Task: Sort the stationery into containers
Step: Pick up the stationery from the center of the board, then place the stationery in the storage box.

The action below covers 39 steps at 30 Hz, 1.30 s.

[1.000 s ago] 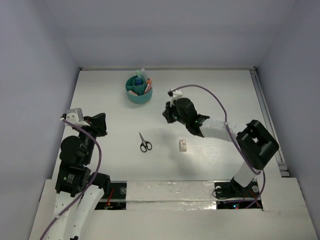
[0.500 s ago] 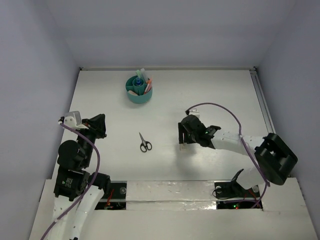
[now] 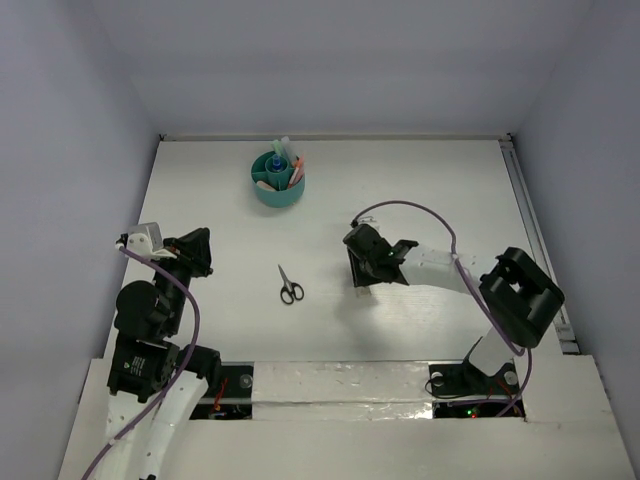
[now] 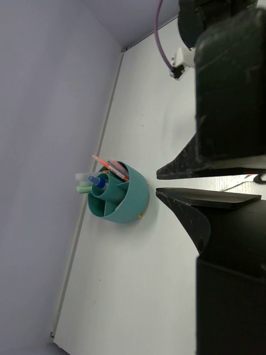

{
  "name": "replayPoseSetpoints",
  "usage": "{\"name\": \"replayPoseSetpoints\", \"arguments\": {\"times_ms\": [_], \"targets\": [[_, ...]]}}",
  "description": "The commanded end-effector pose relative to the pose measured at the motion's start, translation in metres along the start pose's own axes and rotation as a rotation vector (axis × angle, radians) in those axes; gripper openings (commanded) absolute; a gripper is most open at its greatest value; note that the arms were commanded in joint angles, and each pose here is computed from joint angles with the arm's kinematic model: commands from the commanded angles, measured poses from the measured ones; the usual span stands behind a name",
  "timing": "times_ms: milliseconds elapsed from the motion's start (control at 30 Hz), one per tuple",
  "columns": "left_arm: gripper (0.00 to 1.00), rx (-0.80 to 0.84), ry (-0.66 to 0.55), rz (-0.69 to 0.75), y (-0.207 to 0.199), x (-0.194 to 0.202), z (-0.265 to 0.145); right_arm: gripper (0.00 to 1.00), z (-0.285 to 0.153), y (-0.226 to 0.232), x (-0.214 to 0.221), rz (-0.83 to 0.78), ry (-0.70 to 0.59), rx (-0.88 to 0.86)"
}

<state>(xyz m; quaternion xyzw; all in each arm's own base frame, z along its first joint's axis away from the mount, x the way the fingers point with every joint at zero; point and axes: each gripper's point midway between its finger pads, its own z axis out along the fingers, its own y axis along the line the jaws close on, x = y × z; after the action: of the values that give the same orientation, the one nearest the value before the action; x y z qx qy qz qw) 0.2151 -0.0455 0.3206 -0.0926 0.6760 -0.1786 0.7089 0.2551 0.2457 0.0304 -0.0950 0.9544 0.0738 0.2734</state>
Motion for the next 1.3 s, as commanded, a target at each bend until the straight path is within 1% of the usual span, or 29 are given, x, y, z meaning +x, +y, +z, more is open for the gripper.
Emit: {"name": "replayPoseSetpoints", "arguments": {"times_ms": [0,67,100,133,200,233,300,333,367,400,467,500,533,600,633,667,700,733,833,933,1100,1133,1267], "targets": [[0.09,0.015,-0.031,-0.001,-0.005,-0.009,0.003,0.05,-0.017,0.031,-0.060,-0.053,-0.135,-0.063],[0.09,0.018,-0.027,-0.001,-0.005,-0.008,0.004,0.05,-0.019,0.049,-0.095,-0.093,-0.224,-0.101],[0.10,0.017,-0.025,-0.002,-0.005,-0.007,0.004,0.05,-0.021,0.064,-0.124,-0.119,-0.283,-0.121],[0.10,0.016,-0.026,-0.002,-0.005,-0.008,0.004,0.05,-0.025,0.077,-0.150,-0.114,-0.362,-0.150],[0.10,0.010,-0.020,0.001,-0.004,-0.006,0.006,0.04,-0.030,0.098,-0.186,-0.123,-0.463,-0.196],[0.10,0.008,-0.013,0.002,-0.003,-0.005,0.007,0.04,-0.037,0.121,-0.220,-0.136,-0.568,-0.254],[0.09,0.006,-0.012,0.002,-0.003,-0.004,0.006,0.04,-0.043,0.142,-0.251,-0.158,-0.695,-0.313],[0.10,0.002,-0.010,0.004,-0.002,-0.003,0.006,0.04,-0.051,0.156,-0.272,-0.187,-0.794,-0.357],[0.10,-0.004,-0.016,0.004,-0.001,-0.004,0.005,0.04,-0.043,0.170,-0.283,-0.215,-0.827,-0.385],[0.10,-0.008,-0.016,0.002,0.000,-0.005,0.006,0.04,-0.045,0.179,-0.292,-0.238,-0.864,-0.409],[0.10,-0.010,-0.010,0.003,0.000,-0.003,0.007,0.04,-0.062,0.201,-0.318,-0.294,-0.982,-0.471],[0.10,-0.007,-0.010,0.003,-0.001,-0.004,0.006,0.04,-0.043,0.208,-0.316,-0.333,-0.977,-0.472],[0.10,-0.007,-0.010,0.003,0.000,-0.003,0.006,0.04,-0.042,0.218,-0.319,-0.403,-1.001,-0.490],[0.10,-0.009,-0.013,0.004,0.000,-0.004,0.006,0.04,-0.038,0.231,-0.333,-0.444,-1.044,-0.499],[0.10,-0.011,-0.012,0.003,0.000,-0.004,0.006,0.04,-0.036,0.237,-0.334,-0.493,-1.053,-0.506],[0.10,-0.010,-0.015,0.004,0.000,-0.005,0.006,0.04,-0.034,0.234,-0.342,-0.502,-1.067,-0.494],[0.10,-0.011,-0.009,0.005,0.000,-0.003,0.007,0.04,-0.045,0.239,-0.354,-0.510,-1.109,-0.497],[0.10,-0.010,-0.010,0.005,0.000,-0.004,0.007,0.04,-0.034,0.243,-0.352,-0.543,-1.109,-0.498],[0.10,-0.015,-0.010,0.005,0.001,-0.004,0.007,0.04,-0.024,0.248,-0.360,-0.590,-1.135,-0.465],[0.10,-0.022,0.000,0.008,0.002,-0.002,0.009,0.04,-0.019,0.249,-0.364,-0.631,-1.154,-0.437],[0.10,-0.026,-0.002,0.010,0.003,-0.002,0.010,0.04,0.004,0.244,-0.359,-0.648,-1.146,-0.388],[0.10,-0.025,-0.001,0.011,0.002,-0.002,0.010,0.04,0.002,0.242,-0.361,-0.647,-1.163,-0.373],[0.10,-0.023,0.001,0.010,0.002,-0.001,0.010,0.03,0.008,0.241,-0.357,-0.664,-1.158,-0.367]]}}
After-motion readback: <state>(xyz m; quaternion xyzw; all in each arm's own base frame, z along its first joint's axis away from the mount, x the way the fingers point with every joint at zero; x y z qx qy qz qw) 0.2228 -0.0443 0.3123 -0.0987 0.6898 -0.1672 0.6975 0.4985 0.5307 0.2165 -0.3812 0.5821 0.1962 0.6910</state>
